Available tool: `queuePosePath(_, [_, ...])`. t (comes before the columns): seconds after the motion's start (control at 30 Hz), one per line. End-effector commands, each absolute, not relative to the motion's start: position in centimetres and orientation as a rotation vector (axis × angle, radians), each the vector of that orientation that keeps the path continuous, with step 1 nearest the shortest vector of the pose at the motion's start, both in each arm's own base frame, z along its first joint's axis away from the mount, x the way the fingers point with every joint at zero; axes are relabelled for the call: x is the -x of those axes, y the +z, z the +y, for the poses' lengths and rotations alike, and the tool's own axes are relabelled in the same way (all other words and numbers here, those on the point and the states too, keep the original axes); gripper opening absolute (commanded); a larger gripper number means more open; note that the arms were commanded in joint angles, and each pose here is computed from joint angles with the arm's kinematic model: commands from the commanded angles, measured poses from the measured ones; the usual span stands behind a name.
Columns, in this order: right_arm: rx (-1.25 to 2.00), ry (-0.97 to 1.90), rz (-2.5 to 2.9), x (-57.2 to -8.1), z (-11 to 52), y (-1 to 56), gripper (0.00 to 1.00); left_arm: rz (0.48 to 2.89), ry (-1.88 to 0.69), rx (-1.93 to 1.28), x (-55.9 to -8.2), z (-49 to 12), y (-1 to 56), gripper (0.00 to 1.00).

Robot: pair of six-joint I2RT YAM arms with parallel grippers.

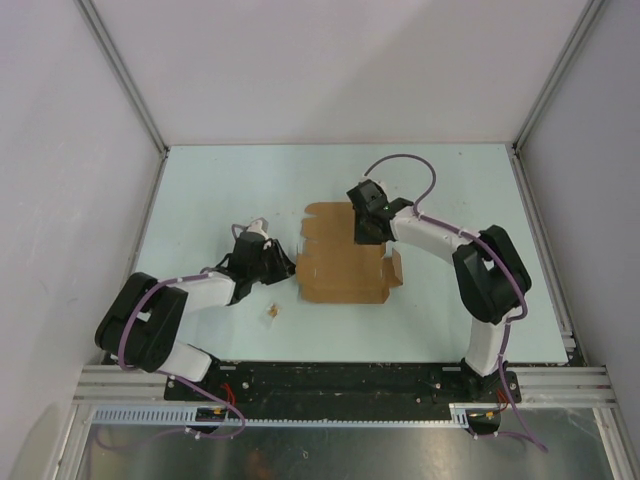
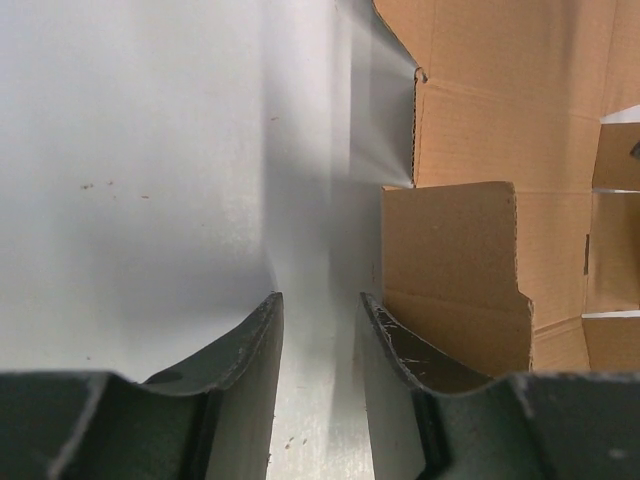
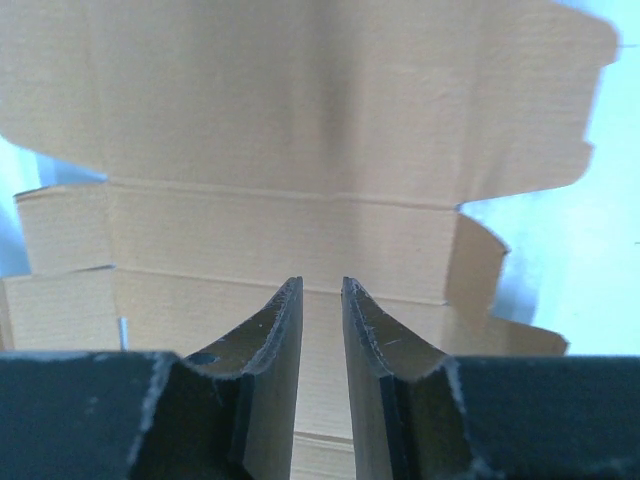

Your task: Fold the paper box

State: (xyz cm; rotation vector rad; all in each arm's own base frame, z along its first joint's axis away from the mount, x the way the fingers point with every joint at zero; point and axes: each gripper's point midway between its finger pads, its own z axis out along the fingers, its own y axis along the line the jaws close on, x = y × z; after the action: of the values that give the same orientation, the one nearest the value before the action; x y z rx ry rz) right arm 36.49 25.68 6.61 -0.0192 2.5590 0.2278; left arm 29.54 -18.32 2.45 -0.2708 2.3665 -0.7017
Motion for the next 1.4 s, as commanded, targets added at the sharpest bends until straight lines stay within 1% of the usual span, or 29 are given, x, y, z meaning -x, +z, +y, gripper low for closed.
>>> queuePosePath(0.0, [0.003,0.112,2.558,-37.3,23.1,6.4,0.27,2.311,-0.763,0.242,-30.4,-19.4,4.3,0.41])
queuePosePath(0.23, [0.022,0.079,2.556,-37.7,23.0,5.2,0.27,2.294,-0.779,0.225,-30.5,-19.6,5.0,0.43])
queuePosePath(0.4, [0.026,0.107,2.573,-37.5,23.4,4.1,0.27,2.279,-0.801,0.213,-30.6,-20.0,5.7,0.42])
queuePosePath(0.87, [0.034,0.081,2.619,-36.7,23.0,1.7,0.26,2.261,-0.879,0.115,-30.6,-23.5,7.5,0.41])
queuePosePath(1.37, [0.031,0.082,2.642,-36.2,22.9,0.7,0.25,2.324,-0.897,0.015,-30.2,-26.9,5.9,0.39])
